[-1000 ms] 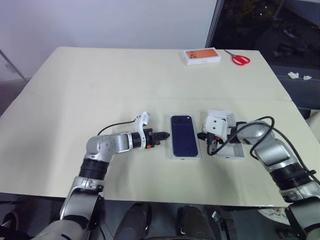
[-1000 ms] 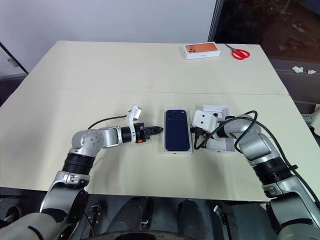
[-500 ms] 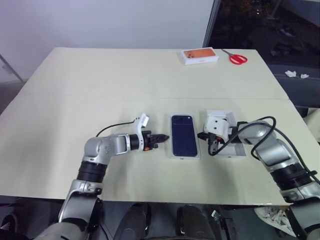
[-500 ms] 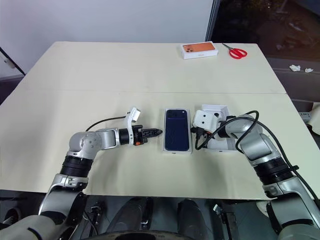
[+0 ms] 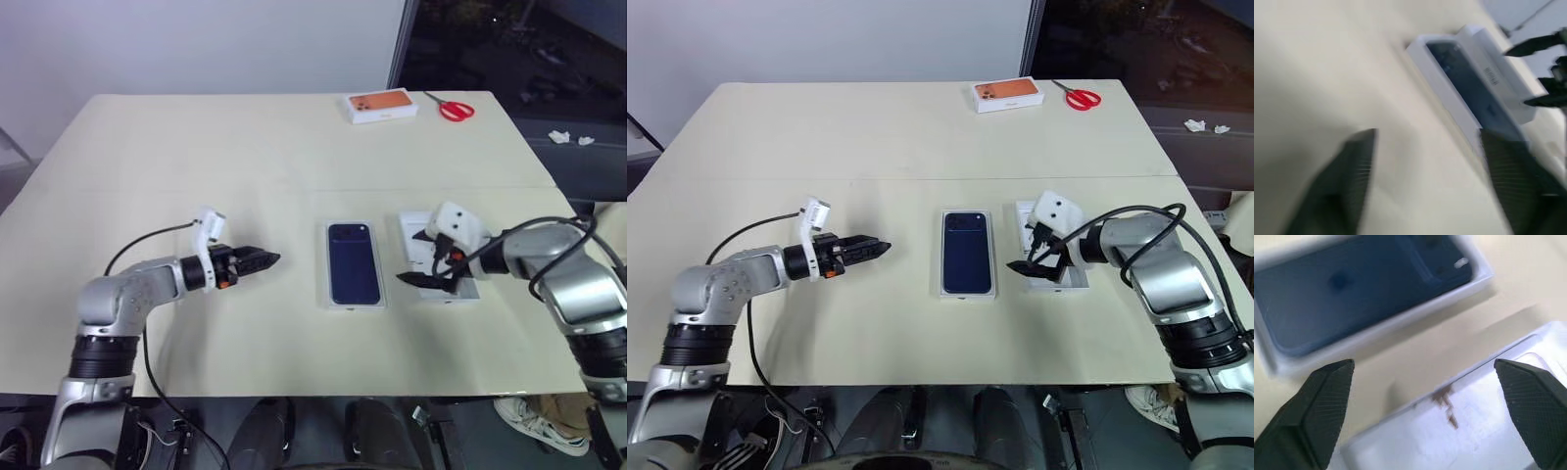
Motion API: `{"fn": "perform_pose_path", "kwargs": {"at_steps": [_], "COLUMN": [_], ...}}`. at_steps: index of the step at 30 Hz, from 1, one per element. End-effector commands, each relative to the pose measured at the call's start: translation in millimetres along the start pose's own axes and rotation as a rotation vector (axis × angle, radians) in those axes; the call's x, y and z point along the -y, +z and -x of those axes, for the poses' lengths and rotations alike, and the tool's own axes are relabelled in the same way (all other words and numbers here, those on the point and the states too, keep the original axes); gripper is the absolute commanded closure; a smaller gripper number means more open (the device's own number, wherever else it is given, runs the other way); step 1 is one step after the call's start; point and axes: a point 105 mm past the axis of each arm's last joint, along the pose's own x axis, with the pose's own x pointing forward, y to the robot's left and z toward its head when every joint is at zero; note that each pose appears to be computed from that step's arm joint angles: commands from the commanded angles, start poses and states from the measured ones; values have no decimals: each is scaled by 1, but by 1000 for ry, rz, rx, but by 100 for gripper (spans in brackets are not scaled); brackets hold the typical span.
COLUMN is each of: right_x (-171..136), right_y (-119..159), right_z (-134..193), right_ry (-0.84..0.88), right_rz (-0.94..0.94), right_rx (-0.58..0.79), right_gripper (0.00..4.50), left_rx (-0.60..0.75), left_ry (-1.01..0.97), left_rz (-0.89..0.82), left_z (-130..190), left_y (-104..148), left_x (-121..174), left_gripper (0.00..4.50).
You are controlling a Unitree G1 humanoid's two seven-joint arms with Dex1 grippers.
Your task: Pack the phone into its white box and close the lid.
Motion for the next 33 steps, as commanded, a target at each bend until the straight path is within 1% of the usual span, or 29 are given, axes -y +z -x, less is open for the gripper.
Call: {"fn": "perform_pose_path", "kwargs": {"at_steps": [1,2,4,6,9,12,14,15,20,24,26,30,33], "right_x": [3,-2,-7,-11,-18,-10,-6,-6,-25,-29,-30,-31,-32], "right_y": [19,19,18,16,5,-8,-10,-10,-14,-11,-11,-21,-22], "right_z": [9,8,7,4,0,4,6,6,-6,-11,-12,-11,-10], "right_ry": [-88,-81,-85,-98,-121,-218,-275,-277,-220,-200,-208,-251,-280], "right_rz": [-182,-230,-392,-464,-437,-424,-388,-394,-397,-435,-453,-451,-445], "right_rx": [17,-3,-36,-58,-125,-188,-218,-218,-225,-207,-205,-256,-269], "right_gripper": [0,0,0,0,0,0,0,0,0,0,0,0,0], "left_rx": [113,126,147,168,179,187,194,197,209,216,217,226,227], "left_ry": [-28,-32,-28,-14,-18,-23,-20,-18,0,8,12,10,9], "left_rz": [-148,-150,-170,-167,-159,-152,-147,-145,-134,-130,-123,-122,-118], "left_z": [18,20,23,23,19,13,11,10,9,8,8,6,5], "left_y": [28,30,35,38,37,33,30,29,27,29,30,33,34], "left_x": [8,8,8,6,7,10,11,12,11,10,9,11,12], "left_gripper": [4,4,4,4,4,4,4,4,4,4,4,4,4]}}
